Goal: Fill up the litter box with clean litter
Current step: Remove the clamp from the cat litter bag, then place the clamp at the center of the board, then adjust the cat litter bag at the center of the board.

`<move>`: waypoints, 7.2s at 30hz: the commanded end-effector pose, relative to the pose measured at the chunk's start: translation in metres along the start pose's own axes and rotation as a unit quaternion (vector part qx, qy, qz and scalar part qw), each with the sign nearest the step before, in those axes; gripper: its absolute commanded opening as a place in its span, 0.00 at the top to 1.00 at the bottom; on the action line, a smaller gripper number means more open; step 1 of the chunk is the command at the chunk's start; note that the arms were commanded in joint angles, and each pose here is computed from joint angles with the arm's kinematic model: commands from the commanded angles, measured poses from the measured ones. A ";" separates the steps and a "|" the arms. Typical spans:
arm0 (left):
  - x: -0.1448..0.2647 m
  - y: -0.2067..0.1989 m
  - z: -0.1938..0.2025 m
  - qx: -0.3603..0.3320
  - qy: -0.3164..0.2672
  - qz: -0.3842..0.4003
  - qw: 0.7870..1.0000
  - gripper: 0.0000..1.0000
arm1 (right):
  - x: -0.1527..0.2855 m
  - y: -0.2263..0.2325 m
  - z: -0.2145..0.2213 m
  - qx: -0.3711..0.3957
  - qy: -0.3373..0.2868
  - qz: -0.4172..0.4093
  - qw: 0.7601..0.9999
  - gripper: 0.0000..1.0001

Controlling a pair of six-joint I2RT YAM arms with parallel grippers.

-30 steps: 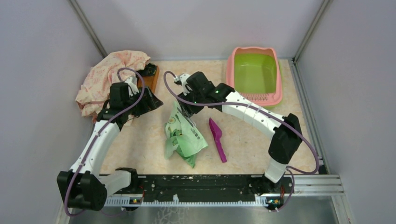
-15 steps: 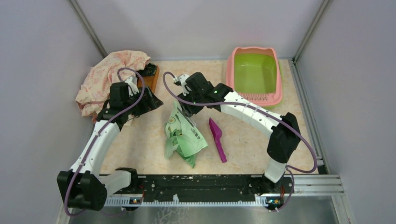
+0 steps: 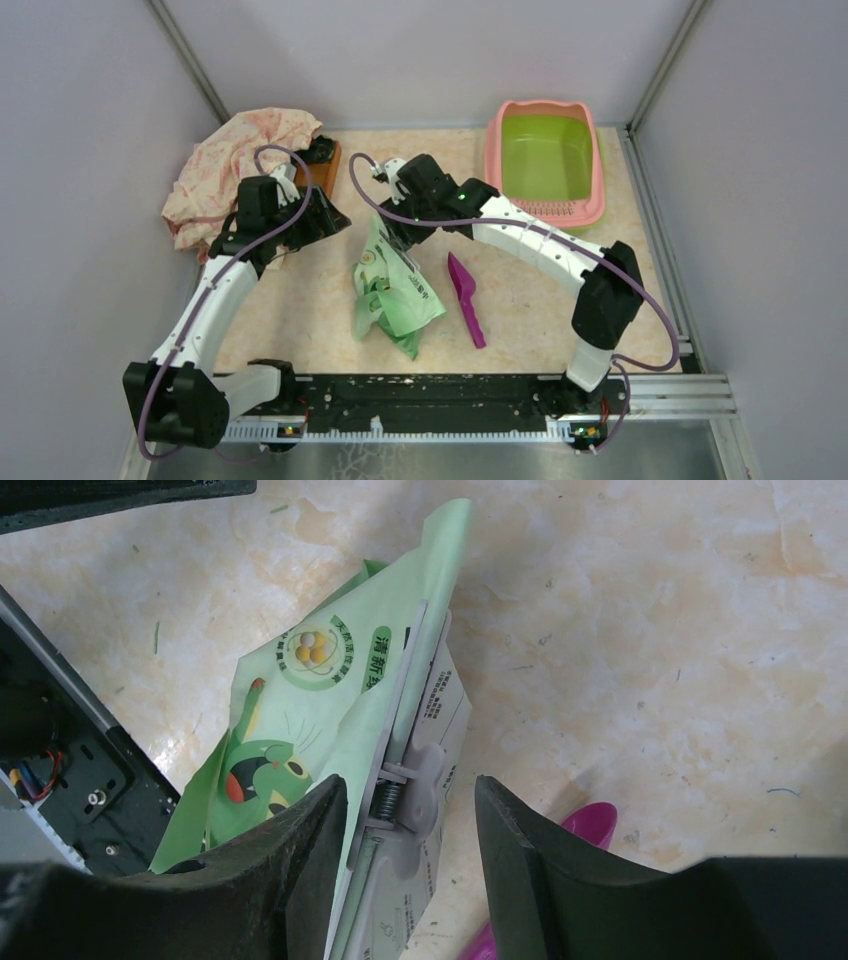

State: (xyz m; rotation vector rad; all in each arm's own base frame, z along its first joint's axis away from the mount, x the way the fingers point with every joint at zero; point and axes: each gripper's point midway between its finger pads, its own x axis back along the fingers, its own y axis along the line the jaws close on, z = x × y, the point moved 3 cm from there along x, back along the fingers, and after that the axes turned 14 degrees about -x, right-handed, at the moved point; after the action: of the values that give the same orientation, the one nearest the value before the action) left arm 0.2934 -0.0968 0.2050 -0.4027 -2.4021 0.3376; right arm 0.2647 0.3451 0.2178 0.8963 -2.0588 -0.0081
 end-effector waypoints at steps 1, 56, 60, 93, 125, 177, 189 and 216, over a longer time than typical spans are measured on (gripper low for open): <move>-0.003 -0.002 0.001 -0.013 -0.002 0.008 1.000 0.01 | 0.017 0.016 -0.029 0.002 -0.052 -0.017 0.998 0.50; 0.004 -0.007 -0.003 -0.027 -0.006 0.012 1.000 0.01 | 0.075 0.031 -0.064 -0.008 -0.110 -0.010 0.994 1.00; 0.004 -0.006 -0.002 -0.029 -0.005 0.008 1.000 0.01 | 0.083 0.032 -0.068 -0.008 -0.122 -0.006 0.992 1.00; 0.014 -0.020 0.000 -0.046 -0.020 0.058 0.997 0.01 | 0.087 -0.100 0.014 -0.069 -0.091 0.192 0.975 1.00; 0.019 -0.028 0.001 -0.048 -0.025 0.084 0.995 0.01 | 0.088 -0.127 0.080 -0.132 -0.064 0.255 0.956 0.49; 0.009 -0.037 -0.047 -0.070 -0.026 0.089 0.993 0.01 | 0.109 0.060 0.116 0.244 -0.238 0.106 0.934 0.23; 0.013 -0.039 -0.046 -0.068 -0.028 0.092 0.993 0.01 | 0.126 0.070 0.136 0.249 -0.207 0.034 0.946 0.22; 0.021 -0.043 -0.049 -0.072 -0.028 0.097 0.992 0.01 | 0.099 0.039 0.090 0.233 -0.268 0.154 0.922 0.31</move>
State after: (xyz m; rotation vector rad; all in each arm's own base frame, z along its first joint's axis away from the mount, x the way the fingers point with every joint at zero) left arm 0.3048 -0.1189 0.2474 -0.6498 -2.4151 0.2864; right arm 0.1234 0.2843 0.2145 0.9357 -2.6653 0.6344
